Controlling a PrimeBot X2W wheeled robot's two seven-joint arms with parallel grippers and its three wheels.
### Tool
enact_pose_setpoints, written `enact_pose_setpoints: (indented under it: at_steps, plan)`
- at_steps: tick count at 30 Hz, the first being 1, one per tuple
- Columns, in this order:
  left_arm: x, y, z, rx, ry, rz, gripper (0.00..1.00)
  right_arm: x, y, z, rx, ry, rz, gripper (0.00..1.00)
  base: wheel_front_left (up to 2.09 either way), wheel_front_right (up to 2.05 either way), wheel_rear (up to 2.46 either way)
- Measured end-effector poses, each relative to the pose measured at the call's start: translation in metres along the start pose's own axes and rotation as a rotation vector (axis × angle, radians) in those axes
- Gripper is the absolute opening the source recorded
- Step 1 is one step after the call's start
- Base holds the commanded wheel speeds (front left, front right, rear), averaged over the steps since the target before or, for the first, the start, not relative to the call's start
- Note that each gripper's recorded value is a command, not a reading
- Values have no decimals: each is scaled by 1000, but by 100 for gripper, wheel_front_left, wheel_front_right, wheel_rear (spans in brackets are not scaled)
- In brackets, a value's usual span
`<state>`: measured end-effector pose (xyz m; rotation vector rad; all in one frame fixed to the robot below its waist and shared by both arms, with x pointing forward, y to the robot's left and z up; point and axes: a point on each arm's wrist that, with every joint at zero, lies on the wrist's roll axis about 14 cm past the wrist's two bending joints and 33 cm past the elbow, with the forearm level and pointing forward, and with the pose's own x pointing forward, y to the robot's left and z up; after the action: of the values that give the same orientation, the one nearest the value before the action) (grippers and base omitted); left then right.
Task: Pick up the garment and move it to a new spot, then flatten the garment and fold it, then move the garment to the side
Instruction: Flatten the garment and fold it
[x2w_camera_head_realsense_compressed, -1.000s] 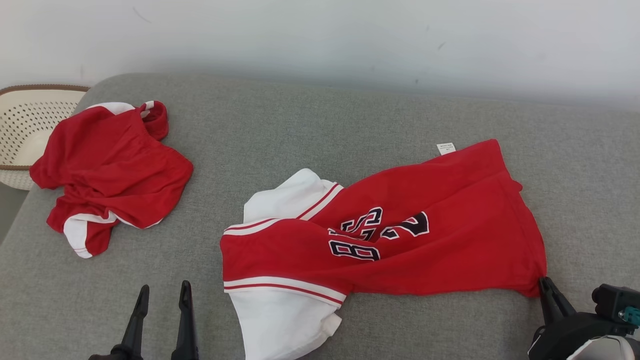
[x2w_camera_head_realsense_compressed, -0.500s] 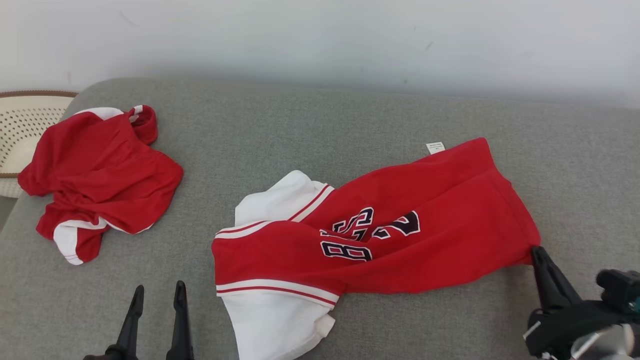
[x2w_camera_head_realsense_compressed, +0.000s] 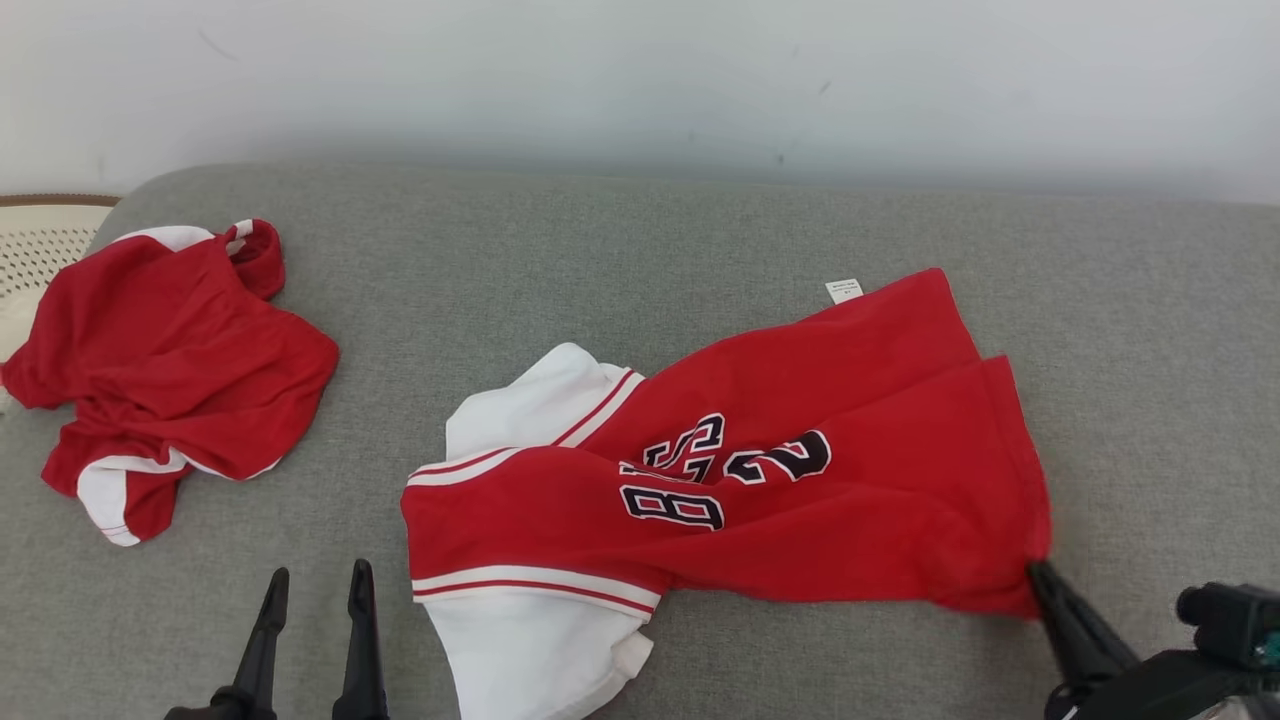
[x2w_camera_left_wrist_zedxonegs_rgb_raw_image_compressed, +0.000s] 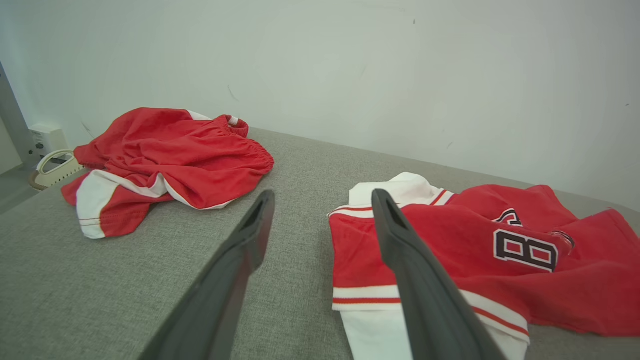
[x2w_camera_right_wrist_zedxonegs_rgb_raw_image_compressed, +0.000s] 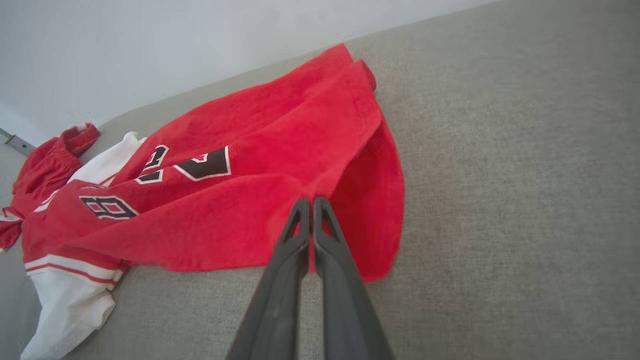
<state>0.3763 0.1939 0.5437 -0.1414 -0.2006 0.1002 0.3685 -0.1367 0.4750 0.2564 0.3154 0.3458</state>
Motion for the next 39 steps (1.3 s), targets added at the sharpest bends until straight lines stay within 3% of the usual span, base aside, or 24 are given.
enact_pose_setpoints:
  at_steps: [5, 18, 19, 20, 21, 30, 32, 39]
  plan:
    - [0, 1, -1, 1, 2, 3, 100, -5, 11, -14, 50, 69, 48, 0, 0, 0, 0]
    - [2, -5, -3, -3, 8, -12, 100, -36, -12, -51, 71, 264, -4, 0, 0, 0, 0]
    - [2, -5, -4, -4, 9, -14, 100, -38, -13, -54, 76, 276, -9, 14, 0, 0, 0]
    - [2, -5, -4, -4, 9, -14, 100, -38, -16, -56, 73, 282, -18, 82, 0, 0, 0]
    - [3, -5, -4, -4, 9, -14, 100, -39, -20, -54, 57, 274, -32, 100, 0, 0, 0]
    - [0, -2, -1, -2, 1, -6, 100, -24, -30, -17, -35, 83, -69, 100, 0, 0, 0]
    - [-1, 1, 2, 2, -6, 0, 100, -18, -32, 9, -83, -36, -80, 100, 0, 0, 0]
    - [-4, 4, 14, 16, -40, 7, 100, -9, -18, 48, -176, -254, -65, 100, 0, 0, 0]
